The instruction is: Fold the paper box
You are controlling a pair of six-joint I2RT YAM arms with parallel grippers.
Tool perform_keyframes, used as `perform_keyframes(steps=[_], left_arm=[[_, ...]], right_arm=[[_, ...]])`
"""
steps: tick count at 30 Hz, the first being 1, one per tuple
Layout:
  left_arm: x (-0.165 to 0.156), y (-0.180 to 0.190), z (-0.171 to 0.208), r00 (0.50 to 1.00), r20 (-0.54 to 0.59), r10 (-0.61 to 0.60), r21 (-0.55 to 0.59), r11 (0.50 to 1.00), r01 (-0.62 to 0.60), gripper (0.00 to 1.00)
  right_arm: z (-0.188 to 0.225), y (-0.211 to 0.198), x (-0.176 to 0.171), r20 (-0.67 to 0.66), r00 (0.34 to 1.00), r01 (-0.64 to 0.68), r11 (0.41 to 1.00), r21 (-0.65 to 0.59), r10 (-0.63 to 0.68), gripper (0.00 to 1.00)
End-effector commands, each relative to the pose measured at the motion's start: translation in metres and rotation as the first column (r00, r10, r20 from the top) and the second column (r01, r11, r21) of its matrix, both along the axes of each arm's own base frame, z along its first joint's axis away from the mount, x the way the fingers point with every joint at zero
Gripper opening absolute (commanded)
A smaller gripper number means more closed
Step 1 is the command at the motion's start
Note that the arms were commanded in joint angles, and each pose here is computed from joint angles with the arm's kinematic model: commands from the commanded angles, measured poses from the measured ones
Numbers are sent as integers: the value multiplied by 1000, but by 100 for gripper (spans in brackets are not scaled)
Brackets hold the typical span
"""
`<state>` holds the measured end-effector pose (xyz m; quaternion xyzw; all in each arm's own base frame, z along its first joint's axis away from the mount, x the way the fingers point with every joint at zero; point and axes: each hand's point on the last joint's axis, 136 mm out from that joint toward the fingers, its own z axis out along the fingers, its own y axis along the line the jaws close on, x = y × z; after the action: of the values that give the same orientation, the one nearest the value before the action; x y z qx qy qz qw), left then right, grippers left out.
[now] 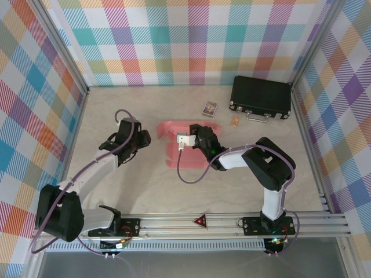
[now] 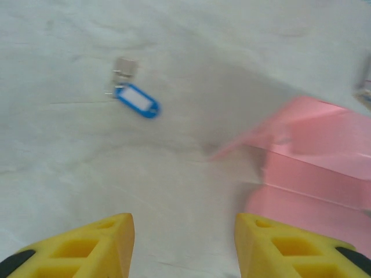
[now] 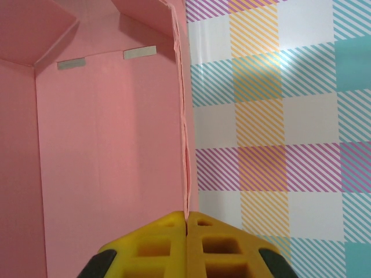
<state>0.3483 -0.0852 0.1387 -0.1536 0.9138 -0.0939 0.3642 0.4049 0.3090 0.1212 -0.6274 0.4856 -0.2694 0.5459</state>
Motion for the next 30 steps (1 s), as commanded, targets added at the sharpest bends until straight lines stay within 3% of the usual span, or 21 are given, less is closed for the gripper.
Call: perform_keyframes(steps=[1, 10, 18, 30], left_arm=[[14, 16, -7, 999, -35, -3, 74, 997, 5, 48], [71, 0, -31, 988, -127, -90, 77, 992, 101, 37], [103, -4, -57, 973, -208, -96, 116, 986, 122, 35], [95, -51, -60, 926, -216, -309, -107, 950, 292, 31]], right_arm=[[-1, 5, 0, 0, 1000, -11, 1000, 3, 11, 6], [3, 8, 4, 4, 1000, -9, 1000, 3, 9, 6], [7, 10, 7, -4, 1000, -16, 1000, 3, 16, 7], [6, 9, 12, -46, 999, -12, 1000, 2, 12, 7]])
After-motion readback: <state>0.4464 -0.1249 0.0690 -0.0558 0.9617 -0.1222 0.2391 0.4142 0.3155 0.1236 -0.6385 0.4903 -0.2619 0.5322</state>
